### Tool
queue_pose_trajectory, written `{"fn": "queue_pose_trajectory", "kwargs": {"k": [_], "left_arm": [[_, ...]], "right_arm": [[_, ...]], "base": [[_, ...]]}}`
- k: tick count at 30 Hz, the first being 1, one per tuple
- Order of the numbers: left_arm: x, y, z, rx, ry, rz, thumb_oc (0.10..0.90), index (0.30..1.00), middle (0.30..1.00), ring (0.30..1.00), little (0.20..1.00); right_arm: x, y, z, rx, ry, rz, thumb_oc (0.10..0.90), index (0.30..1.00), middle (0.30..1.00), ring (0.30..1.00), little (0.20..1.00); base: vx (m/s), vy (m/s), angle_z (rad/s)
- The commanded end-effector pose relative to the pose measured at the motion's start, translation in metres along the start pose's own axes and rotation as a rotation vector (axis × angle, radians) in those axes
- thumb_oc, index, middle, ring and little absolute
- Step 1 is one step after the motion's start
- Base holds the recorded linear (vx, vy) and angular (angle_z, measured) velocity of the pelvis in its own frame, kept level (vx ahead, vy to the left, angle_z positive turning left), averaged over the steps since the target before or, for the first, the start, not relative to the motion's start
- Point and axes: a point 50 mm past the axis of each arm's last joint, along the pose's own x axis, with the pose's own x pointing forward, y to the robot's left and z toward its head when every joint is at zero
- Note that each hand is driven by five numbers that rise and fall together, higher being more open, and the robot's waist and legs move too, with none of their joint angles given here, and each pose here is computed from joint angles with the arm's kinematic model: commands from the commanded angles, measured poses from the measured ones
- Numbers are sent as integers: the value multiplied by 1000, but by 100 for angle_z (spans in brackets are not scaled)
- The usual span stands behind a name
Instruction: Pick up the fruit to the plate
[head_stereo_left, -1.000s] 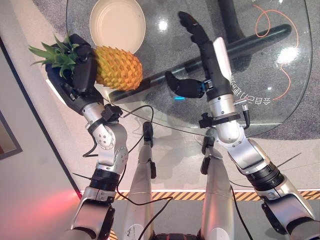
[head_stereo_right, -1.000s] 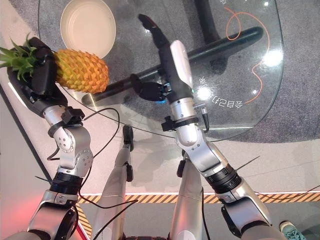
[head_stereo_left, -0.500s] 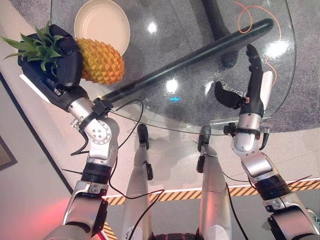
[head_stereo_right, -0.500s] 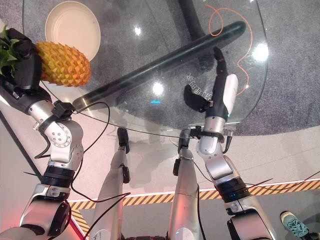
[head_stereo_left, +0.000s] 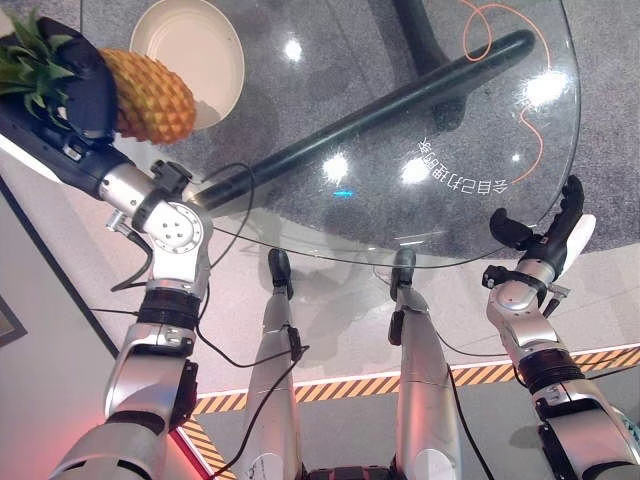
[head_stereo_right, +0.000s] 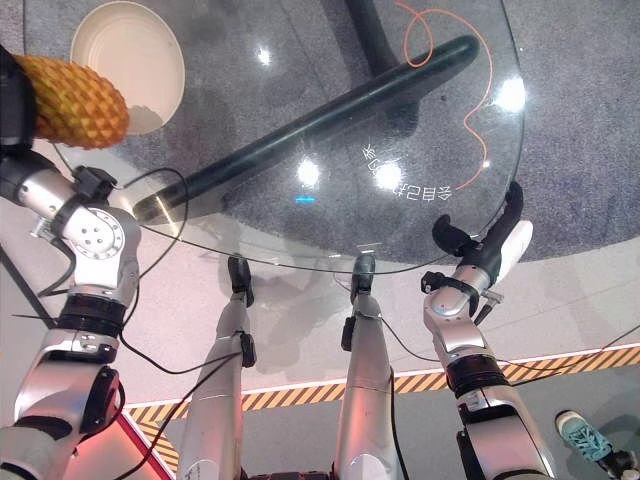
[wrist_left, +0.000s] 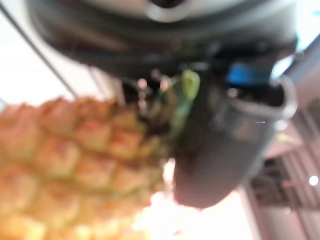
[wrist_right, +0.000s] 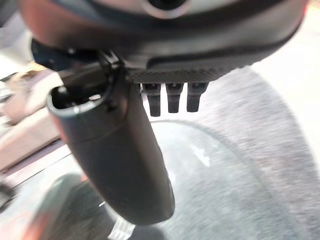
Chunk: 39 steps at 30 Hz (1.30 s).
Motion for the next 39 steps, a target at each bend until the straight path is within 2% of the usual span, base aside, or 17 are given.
{"fn": "queue_pose_trajectory", "kwargs": {"k": [1, 11, 20, 31, 39], "left_arm": [[46, -25, 55, -175, -305, -3, 100, 300, 300, 300, 200], [62, -28, 58, -101, -360, 50, 100, 300, 300, 300, 200], [71, -35, 56, -58, -347, 34, 100, 300, 300, 300, 200], [74, -40, 53, -59, -313, 20, 100, 300, 300, 300, 200], [75, -46, 54, -105, -274, -3, 103, 302, 302, 302, 203]], "right_arm": [[14, -17, 12, 82, -35, -147, 800, 900, 900, 900, 900], [22, -33, -28, -29, 141, -191, 800, 900, 900, 900, 900], [15, -48, -66, -151, 291, -152, 800, 900, 900, 900, 900], [5, -41, -81, -218, 354, -52, 800, 900, 900, 900, 900], [0, -31, -80, -203, 343, -18, 800, 900, 900, 900, 900]], "base": [[7, -23, -4], [3, -2, -2], [3, -1, 0], [0, 0, 0], [0, 0, 0]]}}
